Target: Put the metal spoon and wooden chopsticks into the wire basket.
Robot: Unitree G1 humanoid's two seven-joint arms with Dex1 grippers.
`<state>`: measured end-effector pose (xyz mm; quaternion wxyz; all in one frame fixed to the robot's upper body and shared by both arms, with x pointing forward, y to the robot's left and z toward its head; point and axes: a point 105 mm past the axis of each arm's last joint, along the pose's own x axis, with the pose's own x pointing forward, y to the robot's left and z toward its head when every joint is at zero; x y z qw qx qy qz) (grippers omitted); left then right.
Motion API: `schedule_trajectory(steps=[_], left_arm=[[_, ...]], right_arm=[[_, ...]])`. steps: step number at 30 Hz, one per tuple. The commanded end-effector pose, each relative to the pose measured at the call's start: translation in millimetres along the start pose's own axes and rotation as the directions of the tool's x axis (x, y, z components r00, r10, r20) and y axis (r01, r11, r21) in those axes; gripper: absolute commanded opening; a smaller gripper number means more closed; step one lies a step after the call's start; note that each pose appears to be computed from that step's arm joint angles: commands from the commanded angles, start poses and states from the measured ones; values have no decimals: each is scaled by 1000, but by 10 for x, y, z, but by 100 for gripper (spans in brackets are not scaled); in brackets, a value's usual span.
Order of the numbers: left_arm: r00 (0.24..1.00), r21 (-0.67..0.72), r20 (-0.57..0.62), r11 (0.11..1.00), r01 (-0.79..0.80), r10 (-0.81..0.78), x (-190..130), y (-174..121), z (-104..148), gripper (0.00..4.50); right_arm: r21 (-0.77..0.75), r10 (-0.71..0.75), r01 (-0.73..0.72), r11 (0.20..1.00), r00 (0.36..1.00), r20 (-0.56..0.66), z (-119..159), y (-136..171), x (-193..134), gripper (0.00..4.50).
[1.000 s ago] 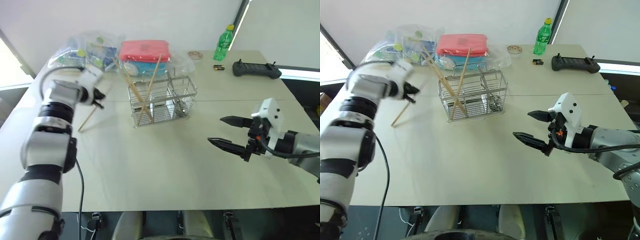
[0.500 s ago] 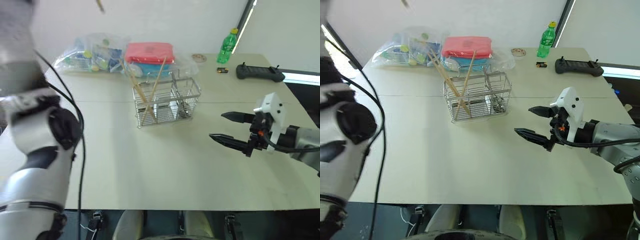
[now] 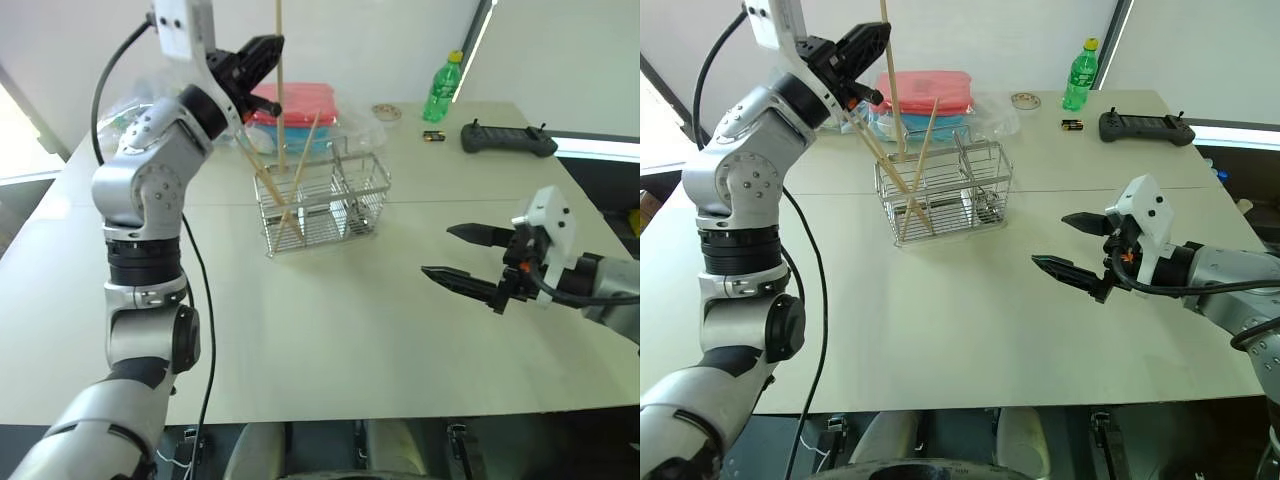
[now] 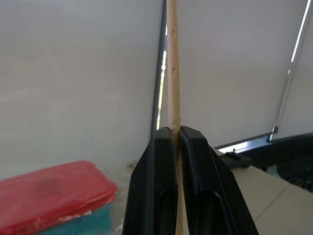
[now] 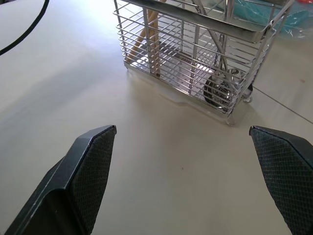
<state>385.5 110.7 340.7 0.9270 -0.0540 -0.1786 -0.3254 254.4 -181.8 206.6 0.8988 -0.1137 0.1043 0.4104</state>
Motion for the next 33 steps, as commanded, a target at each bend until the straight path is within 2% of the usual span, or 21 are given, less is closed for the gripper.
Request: schedule_trajectory(steps=[1,2,5,11,13,16,17,19,23,26,30,33], left_arm=[[999,41,21,998,48,-49,-39,-93,154,7],[998,42,10,997,59,-59,-52,-113,124,7],[997,21,-14,997,73,-72,-84,-149,35,117],[995,-42,-16,994,97,-98,-123,-195,55,416],[994,-52,-2,993,107,-107,-140,-204,94,416],[989,26,-36,990,142,-141,-216,-198,141,416],[985,63,-65,985,163,-159,-269,-184,151,416],[948,113,-208,957,266,-239,-500,-158,93,416],[745,184,-580,837,515,-331,-1254,-43,-178,416],[585,145,-764,812,566,-271,-1741,169,-347,416],[474,57,-832,806,589,-288,-2064,189,-439,416],[463,64,-847,816,574,-260,-2145,217,-529,416]], right_arm=[[-27,-13,14,1000,999,40,102,19,-16,450],[-25,-14,16,1000,999,43,102,21,-11,450],[-23,-21,22,999,999,50,105,20,8,450],[-27,-22,24,999,998,54,116,12,20,450],[-30,-21,23,999,998,52,113,6,28,450],[-47,-20,22,999,999,41,110,-19,28,450],[-48,-20,22,999,999,40,111,-32,23,450],[-47,-23,24,999,999,32,103,-73,4,450],[-86,-37,36,996,999,-14,21,-170,-54,450],[-94,-42,39,995,999,-30,-34,-215,-55,450],[-95,-38,34,995,999,-38,-77,-242,-37,450],[-94,-31,28,995,999,-37,-68,-250,-19,450]])
